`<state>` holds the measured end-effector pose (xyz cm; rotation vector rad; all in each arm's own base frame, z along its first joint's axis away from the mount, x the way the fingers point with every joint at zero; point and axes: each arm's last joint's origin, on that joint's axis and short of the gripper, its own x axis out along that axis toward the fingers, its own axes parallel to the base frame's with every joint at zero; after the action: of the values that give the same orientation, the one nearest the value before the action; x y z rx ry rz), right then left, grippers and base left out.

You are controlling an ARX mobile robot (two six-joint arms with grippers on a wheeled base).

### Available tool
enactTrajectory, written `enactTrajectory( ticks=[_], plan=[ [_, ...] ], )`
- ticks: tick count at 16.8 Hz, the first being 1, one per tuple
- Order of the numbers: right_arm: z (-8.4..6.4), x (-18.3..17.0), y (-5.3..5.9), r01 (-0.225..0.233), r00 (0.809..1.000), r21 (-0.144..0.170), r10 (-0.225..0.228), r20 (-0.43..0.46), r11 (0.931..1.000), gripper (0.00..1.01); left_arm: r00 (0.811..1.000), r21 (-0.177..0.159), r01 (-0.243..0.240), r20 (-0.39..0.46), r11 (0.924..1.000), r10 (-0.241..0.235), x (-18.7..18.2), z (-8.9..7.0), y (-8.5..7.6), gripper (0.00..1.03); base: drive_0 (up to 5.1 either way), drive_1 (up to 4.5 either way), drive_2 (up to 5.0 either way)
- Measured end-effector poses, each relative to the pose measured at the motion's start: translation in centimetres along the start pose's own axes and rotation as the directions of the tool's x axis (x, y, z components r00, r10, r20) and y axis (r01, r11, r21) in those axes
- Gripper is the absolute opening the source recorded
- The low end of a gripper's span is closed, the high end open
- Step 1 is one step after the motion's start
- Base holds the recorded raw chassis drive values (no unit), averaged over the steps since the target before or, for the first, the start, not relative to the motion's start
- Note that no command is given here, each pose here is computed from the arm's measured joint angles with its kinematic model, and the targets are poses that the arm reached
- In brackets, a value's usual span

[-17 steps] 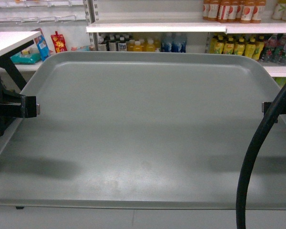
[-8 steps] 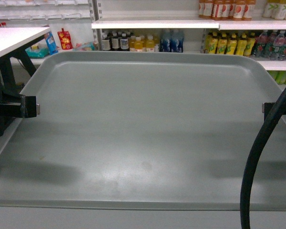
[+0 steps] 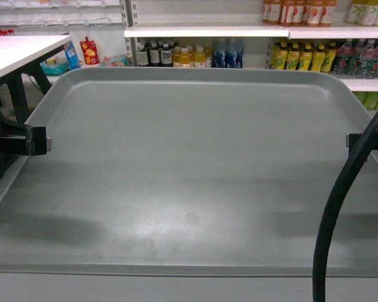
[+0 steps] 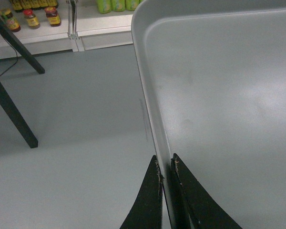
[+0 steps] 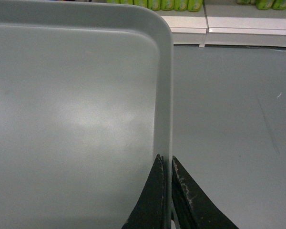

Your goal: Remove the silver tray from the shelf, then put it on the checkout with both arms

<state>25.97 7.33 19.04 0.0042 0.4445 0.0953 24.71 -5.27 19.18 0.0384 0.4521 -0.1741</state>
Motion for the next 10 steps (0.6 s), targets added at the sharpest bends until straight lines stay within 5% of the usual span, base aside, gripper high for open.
enactTrajectory(
  ticks=[10],
  plan=[
    [0.08, -0.01, -0.13, 0.001, 1.000, -0.003, -0.001, 0.004, 1.0000, 0.03, 1.000, 0.000, 0.003, 0.005, 1.0000, -0.003, 0.00, 0.05, -0.03, 0.04, -4.4, 2.28, 2.3]
  ],
)
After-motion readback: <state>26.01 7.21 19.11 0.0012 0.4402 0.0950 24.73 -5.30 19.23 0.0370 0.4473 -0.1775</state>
